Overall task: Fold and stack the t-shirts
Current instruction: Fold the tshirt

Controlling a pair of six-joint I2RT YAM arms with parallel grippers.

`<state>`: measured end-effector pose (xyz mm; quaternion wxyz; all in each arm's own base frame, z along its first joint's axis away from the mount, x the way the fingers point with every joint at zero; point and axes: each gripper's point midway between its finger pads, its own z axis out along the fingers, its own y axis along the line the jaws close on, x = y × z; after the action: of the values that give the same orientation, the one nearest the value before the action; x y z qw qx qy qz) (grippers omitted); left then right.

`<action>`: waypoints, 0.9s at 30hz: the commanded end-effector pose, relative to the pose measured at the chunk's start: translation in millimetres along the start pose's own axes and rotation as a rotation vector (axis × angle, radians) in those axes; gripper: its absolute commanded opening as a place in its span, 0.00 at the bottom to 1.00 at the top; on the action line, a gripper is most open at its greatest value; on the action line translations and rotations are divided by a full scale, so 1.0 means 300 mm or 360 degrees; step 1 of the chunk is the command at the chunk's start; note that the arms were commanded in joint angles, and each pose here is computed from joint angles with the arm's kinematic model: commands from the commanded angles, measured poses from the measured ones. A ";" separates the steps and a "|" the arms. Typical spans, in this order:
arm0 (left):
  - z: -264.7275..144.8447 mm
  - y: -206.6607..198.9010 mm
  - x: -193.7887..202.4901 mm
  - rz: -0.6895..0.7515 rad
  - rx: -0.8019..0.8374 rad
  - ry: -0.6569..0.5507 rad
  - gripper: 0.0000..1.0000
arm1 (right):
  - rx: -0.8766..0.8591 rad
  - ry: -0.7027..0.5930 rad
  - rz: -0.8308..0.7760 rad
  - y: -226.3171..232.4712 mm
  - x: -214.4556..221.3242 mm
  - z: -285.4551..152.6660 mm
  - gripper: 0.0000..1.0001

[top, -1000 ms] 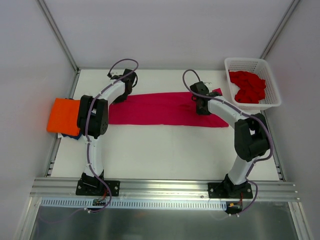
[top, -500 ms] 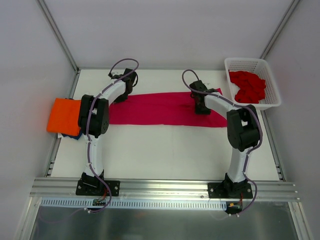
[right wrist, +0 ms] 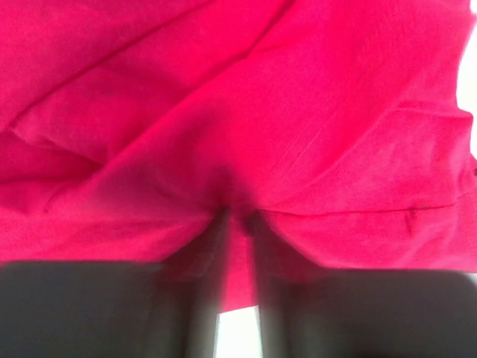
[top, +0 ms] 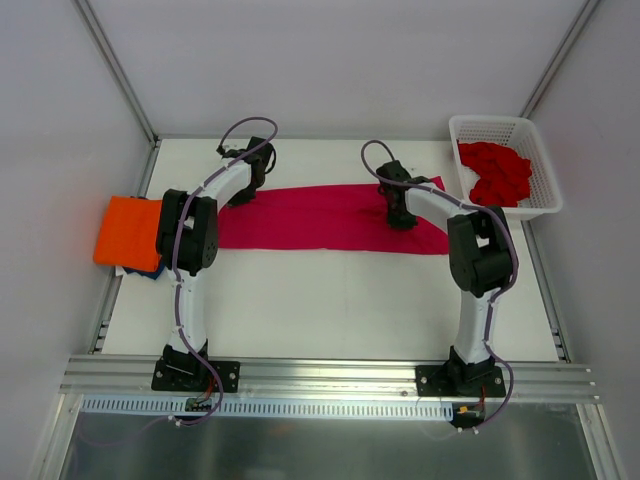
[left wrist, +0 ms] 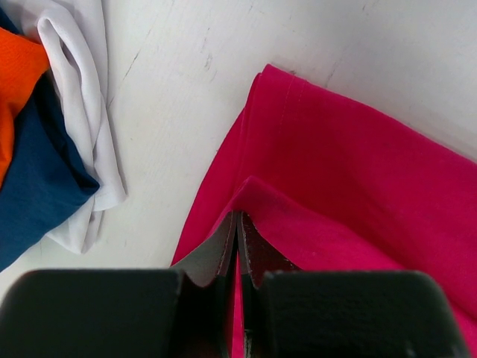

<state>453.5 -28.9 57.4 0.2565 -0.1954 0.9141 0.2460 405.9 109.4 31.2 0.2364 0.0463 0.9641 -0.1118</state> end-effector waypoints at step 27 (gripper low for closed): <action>-0.012 0.017 0.012 0.0056 0.0009 0.0023 0.00 | -0.0052 -0.0210 0.0081 0.013 -0.338 -0.052 0.19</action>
<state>450.7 -28.1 54.8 0.2507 -0.1883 0.9164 0.2487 482.2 116.1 93.6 0.3147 0.0713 0.9428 -0.0839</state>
